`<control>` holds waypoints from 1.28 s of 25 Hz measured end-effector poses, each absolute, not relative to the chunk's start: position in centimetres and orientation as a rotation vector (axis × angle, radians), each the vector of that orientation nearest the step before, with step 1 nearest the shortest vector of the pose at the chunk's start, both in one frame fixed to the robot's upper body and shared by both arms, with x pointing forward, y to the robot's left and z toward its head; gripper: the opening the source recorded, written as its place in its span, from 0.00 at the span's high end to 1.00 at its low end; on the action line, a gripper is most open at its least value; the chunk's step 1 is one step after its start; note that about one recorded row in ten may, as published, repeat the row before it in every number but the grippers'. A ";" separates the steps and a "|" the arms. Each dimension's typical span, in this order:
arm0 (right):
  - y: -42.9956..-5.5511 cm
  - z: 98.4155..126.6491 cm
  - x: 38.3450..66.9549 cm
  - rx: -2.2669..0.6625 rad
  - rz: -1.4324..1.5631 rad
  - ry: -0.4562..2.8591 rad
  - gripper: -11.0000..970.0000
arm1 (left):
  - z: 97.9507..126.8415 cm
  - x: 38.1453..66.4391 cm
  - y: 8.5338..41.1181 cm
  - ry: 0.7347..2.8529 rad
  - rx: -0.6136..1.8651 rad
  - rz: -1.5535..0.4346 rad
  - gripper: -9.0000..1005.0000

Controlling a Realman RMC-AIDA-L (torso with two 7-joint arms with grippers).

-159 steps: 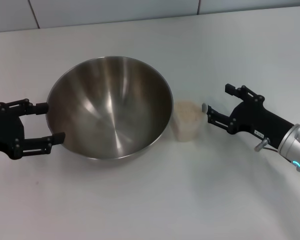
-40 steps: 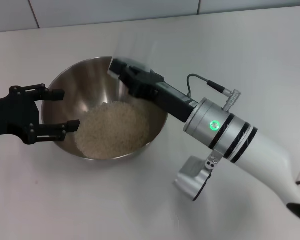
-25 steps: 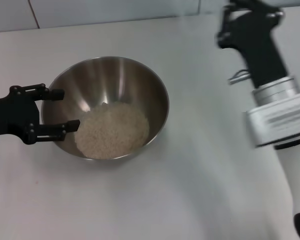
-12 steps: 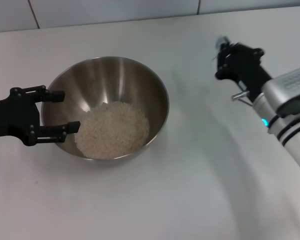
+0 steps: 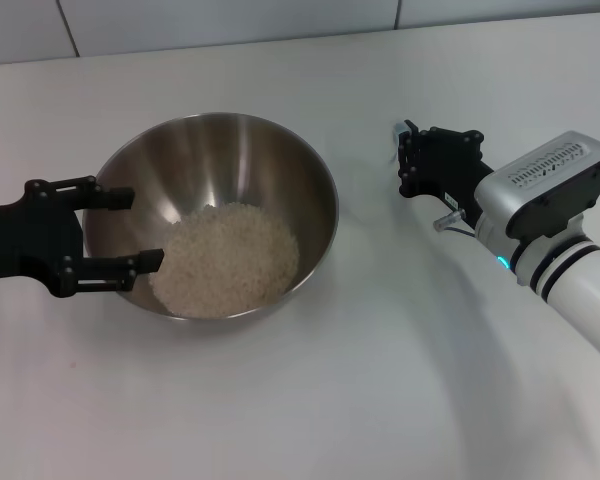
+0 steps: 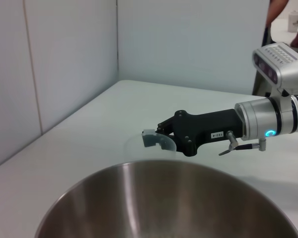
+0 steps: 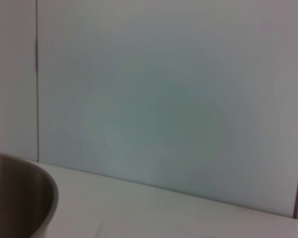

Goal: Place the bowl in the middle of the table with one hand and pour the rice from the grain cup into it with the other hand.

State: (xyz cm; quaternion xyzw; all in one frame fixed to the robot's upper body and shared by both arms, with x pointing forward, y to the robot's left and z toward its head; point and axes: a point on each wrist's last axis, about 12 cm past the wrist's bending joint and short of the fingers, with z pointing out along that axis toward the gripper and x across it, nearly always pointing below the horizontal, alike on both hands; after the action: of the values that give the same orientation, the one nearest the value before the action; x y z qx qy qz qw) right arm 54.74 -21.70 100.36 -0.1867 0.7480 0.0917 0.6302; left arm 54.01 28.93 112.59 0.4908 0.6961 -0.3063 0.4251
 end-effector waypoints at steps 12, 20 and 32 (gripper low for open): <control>-21.7 99.4 53.2 -0.426 0.231 1.741 0.82 | 112.6 54.1 28.7 1.753 1.237 -0.767 0.19; -22.3 98.6 50.7 -0.355 0.260 1.749 0.43 | 112.6 54.1 28.8 1.761 1.232 -0.772 0.19; -29.8 102.6 45.4 -0.013 0.370 1.311 0.17 | 112.6 54.1 29.0 1.767 1.225 -0.765 0.19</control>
State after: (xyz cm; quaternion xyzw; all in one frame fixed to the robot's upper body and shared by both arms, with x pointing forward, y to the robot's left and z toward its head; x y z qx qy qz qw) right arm 45.42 -29.81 102.65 -0.0059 0.6060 0.1709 0.7768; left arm 54.07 29.03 112.59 0.4879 0.7040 -0.3047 0.4165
